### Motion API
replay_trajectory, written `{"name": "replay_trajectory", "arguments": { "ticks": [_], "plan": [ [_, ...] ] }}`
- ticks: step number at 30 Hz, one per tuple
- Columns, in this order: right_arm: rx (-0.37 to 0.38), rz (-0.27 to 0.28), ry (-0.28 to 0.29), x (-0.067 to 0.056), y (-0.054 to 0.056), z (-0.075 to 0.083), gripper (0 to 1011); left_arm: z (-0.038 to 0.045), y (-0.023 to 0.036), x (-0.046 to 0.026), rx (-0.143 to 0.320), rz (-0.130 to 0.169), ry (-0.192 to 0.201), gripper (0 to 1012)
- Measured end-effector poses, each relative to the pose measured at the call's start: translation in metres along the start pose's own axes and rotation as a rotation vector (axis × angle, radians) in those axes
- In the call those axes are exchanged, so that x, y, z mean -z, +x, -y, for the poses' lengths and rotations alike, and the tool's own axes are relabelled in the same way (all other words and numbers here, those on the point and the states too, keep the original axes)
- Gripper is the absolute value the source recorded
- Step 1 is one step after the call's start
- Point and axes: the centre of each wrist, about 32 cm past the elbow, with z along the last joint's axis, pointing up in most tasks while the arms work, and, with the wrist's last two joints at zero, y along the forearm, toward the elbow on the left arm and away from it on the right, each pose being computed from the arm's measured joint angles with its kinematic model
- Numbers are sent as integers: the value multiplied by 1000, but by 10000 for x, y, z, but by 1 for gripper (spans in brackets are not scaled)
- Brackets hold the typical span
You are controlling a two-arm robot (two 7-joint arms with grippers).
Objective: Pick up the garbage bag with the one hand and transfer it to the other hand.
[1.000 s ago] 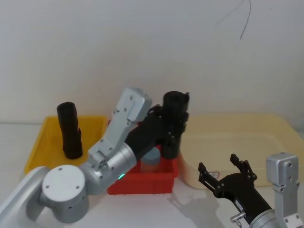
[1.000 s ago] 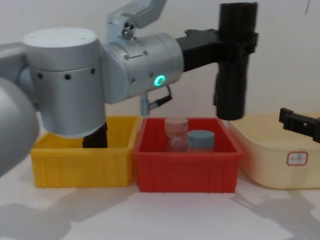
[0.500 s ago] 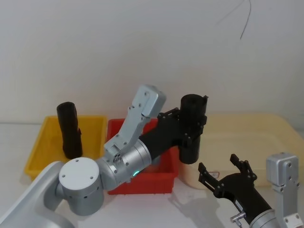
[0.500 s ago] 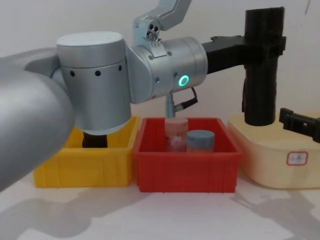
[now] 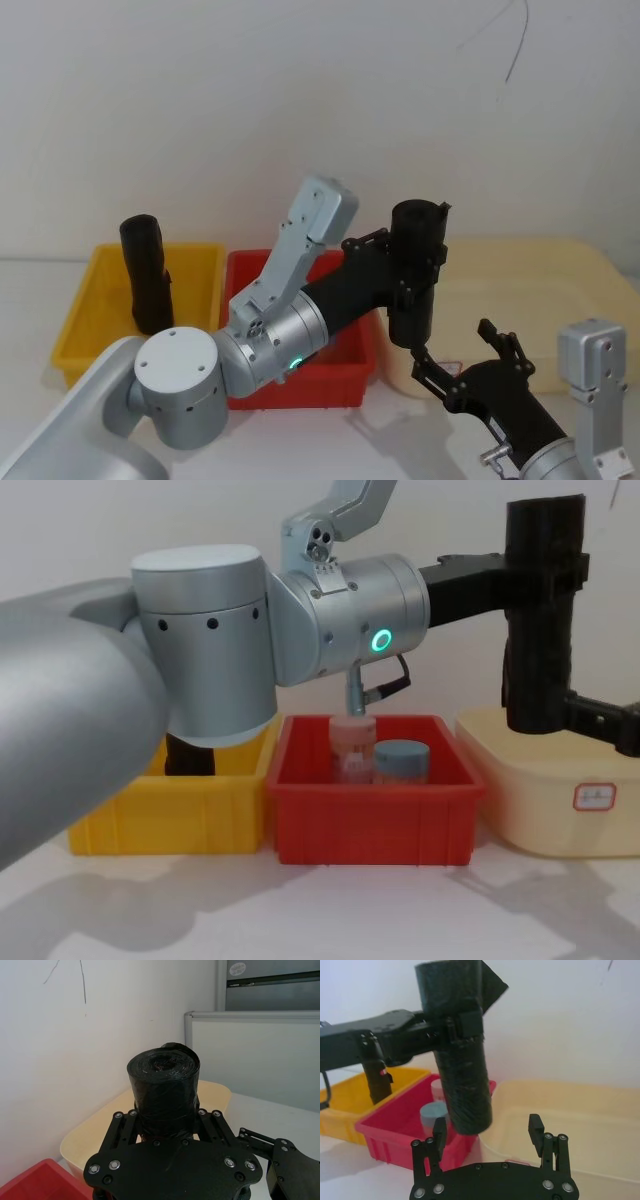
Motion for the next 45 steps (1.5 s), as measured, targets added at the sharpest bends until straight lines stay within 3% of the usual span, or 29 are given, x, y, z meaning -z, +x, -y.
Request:
{"name": "replay_trajectory", "arguments": {
  "ticks": [24,45],
  "plan": [
    [-43,-28,57,-34,-145,-211,1001,28,-1,6,11,-11,1,451],
    [-38,-10,38,52,-108,-435,1001,33,-1,5,13,-12,0,451]
  ]
}}
